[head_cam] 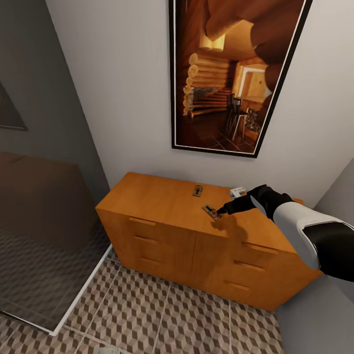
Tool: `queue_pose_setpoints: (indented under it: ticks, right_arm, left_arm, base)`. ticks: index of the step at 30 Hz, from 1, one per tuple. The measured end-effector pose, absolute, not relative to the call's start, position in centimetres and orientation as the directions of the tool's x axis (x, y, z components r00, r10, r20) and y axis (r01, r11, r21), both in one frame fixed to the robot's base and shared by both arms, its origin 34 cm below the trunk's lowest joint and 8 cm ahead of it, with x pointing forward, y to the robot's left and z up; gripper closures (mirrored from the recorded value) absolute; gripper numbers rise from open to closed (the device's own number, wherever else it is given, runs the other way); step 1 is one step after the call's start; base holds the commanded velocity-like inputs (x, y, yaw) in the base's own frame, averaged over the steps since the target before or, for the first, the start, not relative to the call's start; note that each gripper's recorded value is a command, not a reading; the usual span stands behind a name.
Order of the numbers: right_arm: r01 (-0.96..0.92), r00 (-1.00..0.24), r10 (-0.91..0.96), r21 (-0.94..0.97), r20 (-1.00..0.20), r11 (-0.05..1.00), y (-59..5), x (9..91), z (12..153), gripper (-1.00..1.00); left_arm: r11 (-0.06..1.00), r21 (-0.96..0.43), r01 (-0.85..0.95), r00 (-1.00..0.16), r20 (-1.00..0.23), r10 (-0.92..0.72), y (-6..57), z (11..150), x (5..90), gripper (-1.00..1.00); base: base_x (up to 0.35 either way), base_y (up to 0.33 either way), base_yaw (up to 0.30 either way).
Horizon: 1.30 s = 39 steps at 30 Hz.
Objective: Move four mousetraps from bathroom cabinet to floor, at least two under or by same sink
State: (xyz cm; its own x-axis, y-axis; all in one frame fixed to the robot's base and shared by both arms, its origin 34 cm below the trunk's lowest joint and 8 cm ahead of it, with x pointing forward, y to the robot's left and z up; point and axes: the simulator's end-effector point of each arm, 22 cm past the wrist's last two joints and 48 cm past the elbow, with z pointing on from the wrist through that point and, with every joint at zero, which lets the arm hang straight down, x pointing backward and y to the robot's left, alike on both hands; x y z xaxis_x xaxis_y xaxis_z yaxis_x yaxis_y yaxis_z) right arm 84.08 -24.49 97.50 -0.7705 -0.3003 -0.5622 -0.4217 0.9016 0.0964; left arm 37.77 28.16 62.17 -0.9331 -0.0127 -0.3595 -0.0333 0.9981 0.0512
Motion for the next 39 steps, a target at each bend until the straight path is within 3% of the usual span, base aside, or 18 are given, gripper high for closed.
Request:
queue_pose_setpoints:
  ticks: [39]
  right_arm:
    - [-0.420, -0.776, -0.299, 0.101, -0.555, 0.902, -24.47, 83.83, 97.18, -1.00]
  left_arm:
    - [0.998, 0.051, -0.033, -0.933, -0.360, -0.013, 28.19, 62.18, 37.77, -1.00]
  base:
    - [0.017, 0.000, 0.000]
